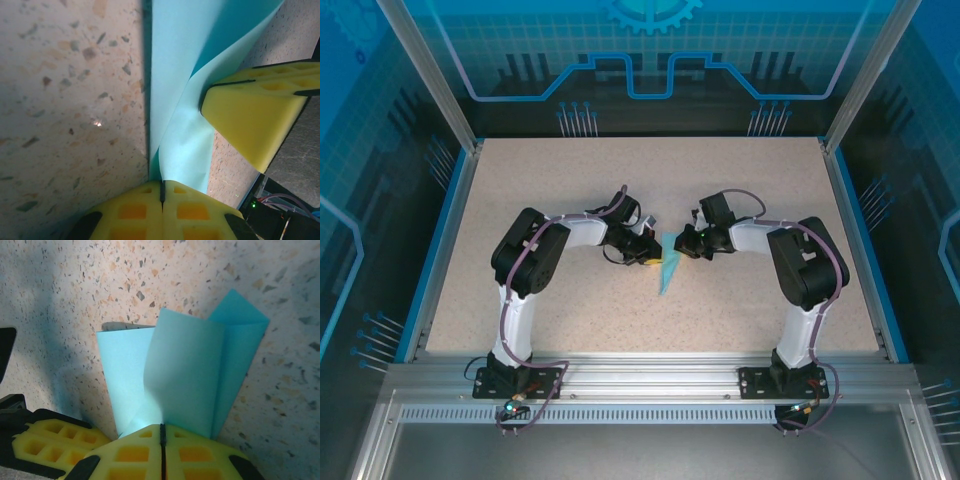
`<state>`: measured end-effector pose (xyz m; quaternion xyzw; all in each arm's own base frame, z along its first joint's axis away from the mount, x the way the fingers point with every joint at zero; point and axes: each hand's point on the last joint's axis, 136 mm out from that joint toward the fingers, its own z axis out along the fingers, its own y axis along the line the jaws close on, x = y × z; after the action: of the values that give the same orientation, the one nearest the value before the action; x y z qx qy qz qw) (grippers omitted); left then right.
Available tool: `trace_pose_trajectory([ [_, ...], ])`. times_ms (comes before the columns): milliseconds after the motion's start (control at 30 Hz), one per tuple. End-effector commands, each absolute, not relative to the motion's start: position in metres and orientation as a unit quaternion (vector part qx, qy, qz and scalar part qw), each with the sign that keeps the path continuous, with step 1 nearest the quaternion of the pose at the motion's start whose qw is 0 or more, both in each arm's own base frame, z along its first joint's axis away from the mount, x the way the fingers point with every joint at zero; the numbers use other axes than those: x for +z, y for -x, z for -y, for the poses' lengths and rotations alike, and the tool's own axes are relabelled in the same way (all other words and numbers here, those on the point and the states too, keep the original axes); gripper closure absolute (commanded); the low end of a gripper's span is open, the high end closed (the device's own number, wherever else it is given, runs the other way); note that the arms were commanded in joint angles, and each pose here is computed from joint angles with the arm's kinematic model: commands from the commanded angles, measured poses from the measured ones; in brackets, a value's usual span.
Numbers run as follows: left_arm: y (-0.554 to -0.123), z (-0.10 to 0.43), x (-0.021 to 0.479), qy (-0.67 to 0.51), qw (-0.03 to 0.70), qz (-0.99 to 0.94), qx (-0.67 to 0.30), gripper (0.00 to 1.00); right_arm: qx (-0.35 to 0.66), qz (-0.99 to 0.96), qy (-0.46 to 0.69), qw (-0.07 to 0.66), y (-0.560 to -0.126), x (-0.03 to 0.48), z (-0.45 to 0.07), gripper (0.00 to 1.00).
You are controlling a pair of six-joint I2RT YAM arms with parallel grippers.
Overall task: Fold a paper plane with a square sheet of paper (fold left side to right side)
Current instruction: Fold the wing for the fifth time at the center of the table.
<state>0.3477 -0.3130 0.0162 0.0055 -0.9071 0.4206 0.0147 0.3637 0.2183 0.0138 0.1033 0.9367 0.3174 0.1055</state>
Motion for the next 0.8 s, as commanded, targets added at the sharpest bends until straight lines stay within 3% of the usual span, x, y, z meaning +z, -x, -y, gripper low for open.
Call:
trace_pose_trajectory([
  [0,-0.341,0.306,-0.006,-0.008,0.024,0.923,0.384,1.00,0.291,-0.947,-0.107,0.083,-0.351,0.000,-0.212,0.92],
  [167,-0.345,0.307,0.011,-0.001,0.012,0.921,0.389,0.98,0.279,-0.951,-0.115,0.071,-0.342,-0.012,-0.205,0.93],
  [433,-0.351,0.299,0.068,0.011,-0.031,0.917,0.396,0.75,0.273,-0.953,-0.119,0.062,-0.334,-0.022,-0.201,0.93],
  [600,-0.337,0.299,0.094,0.019,-0.033,0.909,0.414,0.76,0.274,-0.953,-0.116,0.063,-0.333,-0.021,-0.201,0.93],
  [767,-0.309,0.323,0.110,0.039,0.013,0.884,0.466,0.78,0.276,-0.952,-0.114,0.063,-0.334,-0.021,-0.202,0.93],
])
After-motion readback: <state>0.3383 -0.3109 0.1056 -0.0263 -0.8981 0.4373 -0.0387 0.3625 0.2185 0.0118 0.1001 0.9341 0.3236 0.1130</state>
